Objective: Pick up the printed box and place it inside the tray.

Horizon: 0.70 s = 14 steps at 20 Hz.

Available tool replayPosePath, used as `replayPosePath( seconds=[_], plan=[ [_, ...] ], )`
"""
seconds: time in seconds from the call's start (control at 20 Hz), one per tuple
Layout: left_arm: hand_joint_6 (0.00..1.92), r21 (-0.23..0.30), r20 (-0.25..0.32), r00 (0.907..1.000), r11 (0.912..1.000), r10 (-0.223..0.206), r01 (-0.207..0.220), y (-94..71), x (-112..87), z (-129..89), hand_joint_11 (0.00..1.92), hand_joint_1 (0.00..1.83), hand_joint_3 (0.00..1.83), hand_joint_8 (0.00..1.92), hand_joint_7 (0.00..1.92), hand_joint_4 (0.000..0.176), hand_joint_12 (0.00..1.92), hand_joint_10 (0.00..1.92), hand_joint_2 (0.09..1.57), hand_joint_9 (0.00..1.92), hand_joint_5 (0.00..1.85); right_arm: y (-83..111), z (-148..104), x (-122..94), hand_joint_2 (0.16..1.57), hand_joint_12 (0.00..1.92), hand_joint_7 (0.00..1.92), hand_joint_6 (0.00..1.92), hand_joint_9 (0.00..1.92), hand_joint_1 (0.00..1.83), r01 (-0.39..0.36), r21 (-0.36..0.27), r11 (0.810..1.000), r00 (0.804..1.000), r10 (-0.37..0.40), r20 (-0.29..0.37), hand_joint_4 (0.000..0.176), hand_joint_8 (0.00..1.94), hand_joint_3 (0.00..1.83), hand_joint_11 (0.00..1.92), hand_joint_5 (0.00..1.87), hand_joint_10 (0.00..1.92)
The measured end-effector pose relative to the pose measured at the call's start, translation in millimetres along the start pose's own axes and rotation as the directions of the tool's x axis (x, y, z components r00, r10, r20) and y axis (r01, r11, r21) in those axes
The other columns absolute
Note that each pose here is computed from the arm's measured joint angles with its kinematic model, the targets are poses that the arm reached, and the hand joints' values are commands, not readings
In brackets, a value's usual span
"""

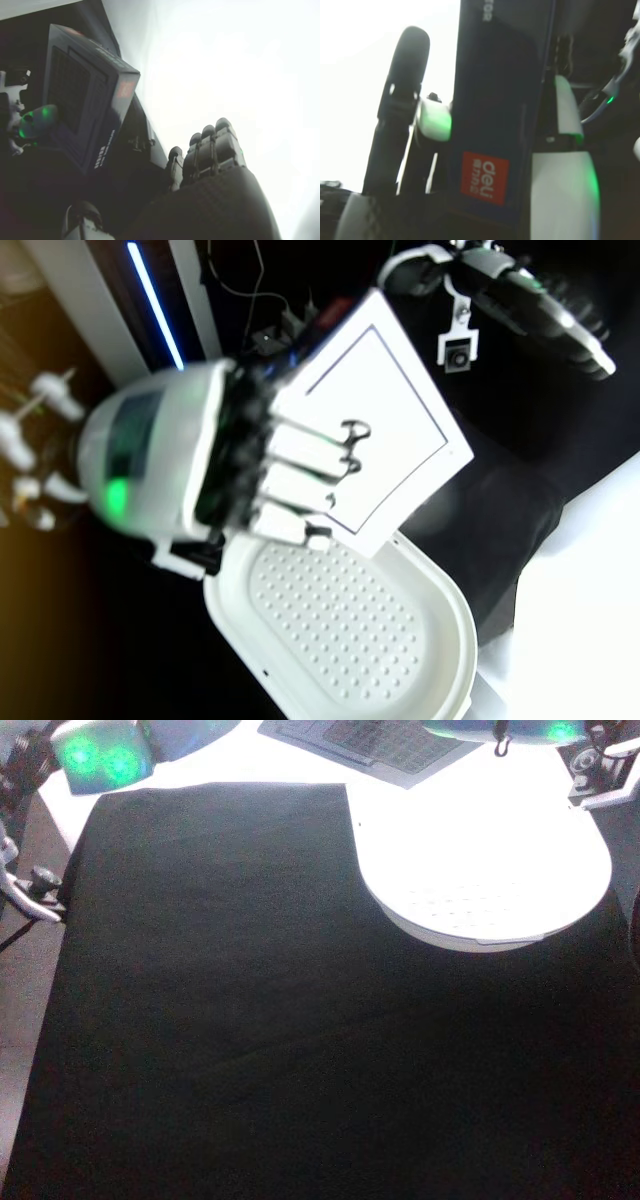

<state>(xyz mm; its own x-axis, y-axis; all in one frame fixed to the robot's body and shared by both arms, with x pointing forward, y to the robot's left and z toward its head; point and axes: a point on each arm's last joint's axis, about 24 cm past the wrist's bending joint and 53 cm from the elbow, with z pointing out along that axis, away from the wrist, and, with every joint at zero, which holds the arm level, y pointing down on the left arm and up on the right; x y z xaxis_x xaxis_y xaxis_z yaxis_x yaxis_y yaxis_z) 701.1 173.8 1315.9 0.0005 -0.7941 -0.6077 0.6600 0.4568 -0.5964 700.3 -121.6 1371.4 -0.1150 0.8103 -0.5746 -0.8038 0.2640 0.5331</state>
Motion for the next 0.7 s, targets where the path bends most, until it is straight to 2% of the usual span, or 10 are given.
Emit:
replayPosePath(
  seconds=[0.05, 0.1, 0.2, 0.25, 0.3, 0.4, 0.5, 0.6, 0.7],
  plan=[
    [0.00, -0.012, 0.006, 1.0000, 0.9999, -0.005, 0.005, 4.2, -0.6, -2.6, 0.00, 0.06, 0.00, 0.00, 0.00, 0.176, 0.00, 0.00, 0.78, 0.00, 0.00, -1.2, -1.1, -0.9, 1.06, 1.92, 1.14, 0.79, 1.38, 1.19, 0.007, 0.006, 1.000, 1.000, -0.007, -0.005, 0.000, 1.72, 0.00, 1.40, 1.09, 1.87],
    [0.00, -0.029, 0.014, 0.9999, 0.9995, -0.006, 0.007, 9.9, -3.7, -5.8, 0.00, 0.05, 0.00, 0.00, 0.00, 0.176, 0.00, 0.00, 0.81, 0.00, 0.00, -4.2, -2.9, -2.6, 1.08, 1.86, 1.12, 0.84, 1.34, 1.19, 0.035, 0.018, 0.999, 0.999, -0.034, -0.014, 0.000, 1.63, 0.00, 1.31, 1.06, 1.76],
    [0.00, -0.049, 0.026, 0.9996, 0.9987, -0.009, 0.010, 16.2, -7.7, -12.9, 0.00, 0.05, 0.01, 0.00, 0.00, 0.176, 0.00, 0.00, 0.83, 0.00, 0.00, -8.2, -7.4, -7.6, 1.08, 1.85, 1.11, 0.88, 1.35, 1.18, 0.123, 0.047, 0.991, 0.992, -0.122, -0.025, 0.000, 1.63, 0.00, 1.32, 1.04, 1.73],
    [0.00, -0.049, 0.029, 0.9996, 0.9988, -0.001, 0.002, 17.8, -9.6, -17.5, 0.00, 0.08, 0.01, 0.00, 0.00, 0.176, 0.00, 0.00, 0.83, 0.00, 0.00, -8.5, -6.4, -10.3, 1.10, 1.91, 1.09, 0.91, 1.36, 1.18, 0.187, 0.064, 0.980, 0.982, -0.186, -0.032, 0.000, 1.85, 0.00, 1.40, 1.01, 1.88],
    [0.00, -0.060, 0.027, 0.9996, 0.9982, -0.008, 0.010, 19.3, -8.3, -22.5, 0.00, 0.03, 0.02, 0.00, 0.00, 0.176, 0.00, 0.00, 0.86, 0.00, 0.00, -6.9, -2.9, -12.0, 1.11, 1.92, 1.04, 0.97, 1.32, 1.17, 0.247, 0.077, 0.966, 0.969, -0.245, -0.040, 0.000, 1.94, 0.00, 1.42, 0.98, 1.92],
    [0.00, -0.057, 0.020, 0.9998, 0.9983, -0.006, 0.007, 17.8, -6.4, -30.2, 0.00, 0.04, 0.00, 0.00, 0.00, 0.176, 0.00, 0.00, 0.83, 0.00, 0.00, 8.6, 4.8, -7.6, 1.12, 1.92, 0.90, 0.99, 1.12, 1.16, 0.329, 0.053, 0.943, 0.944, -0.326, -0.047, 0.000, 1.94, 0.00, 1.25, 0.96, 1.92],
    [0.00, -0.051, 0.035, 0.9994, 0.9987, -0.002, 0.004, 17.4, -10.4, -34.8, 0.00, 0.08, 0.00, 0.00, 0.00, 0.176, 0.00, 0.00, 0.80, 0.00, 0.00, 20.8, 8.2, 5.0, 1.12, 1.92, 0.94, 1.00, 1.11, 1.16, 0.395, 0.025, 0.918, 0.917, -0.393, -0.070, 0.000, 1.94, 0.00, 1.22, 0.96, 1.92],
    [0.00, -0.067, 0.053, 0.9986, 0.9977, -0.001, 0.004, 23.0, -16.0, -39.3, 0.00, 0.06, 0.00, 0.00, 0.00, 0.176, 0.00, 0.00, 0.80, 0.00, 0.00, 19.7, 7.7, 14.7, 1.13, 1.92, 0.91, 1.05, 1.01, 1.15, 0.443, 0.019, 0.897, 0.893, -0.438, -0.106, 0.000, 1.94, 0.00, 1.14, 0.94, 1.92],
    [0.00, -0.088, 0.066, 0.9979, 0.9961, 0.000, 0.006, 29.8, -18.3, -46.1, 0.00, 0.00, 0.00, 0.00, 0.00, 0.176, 0.00, 0.00, 0.82, 0.00, 0.00, 13.0, 6.3, 12.8, 1.17, 1.92, 0.84, 1.17, 0.86, 1.13, 0.490, 0.036, 0.871, 0.867, -0.482, -0.124, 0.000, 1.79, 0.00, 0.91, 0.86, 1.92]
  ],
)
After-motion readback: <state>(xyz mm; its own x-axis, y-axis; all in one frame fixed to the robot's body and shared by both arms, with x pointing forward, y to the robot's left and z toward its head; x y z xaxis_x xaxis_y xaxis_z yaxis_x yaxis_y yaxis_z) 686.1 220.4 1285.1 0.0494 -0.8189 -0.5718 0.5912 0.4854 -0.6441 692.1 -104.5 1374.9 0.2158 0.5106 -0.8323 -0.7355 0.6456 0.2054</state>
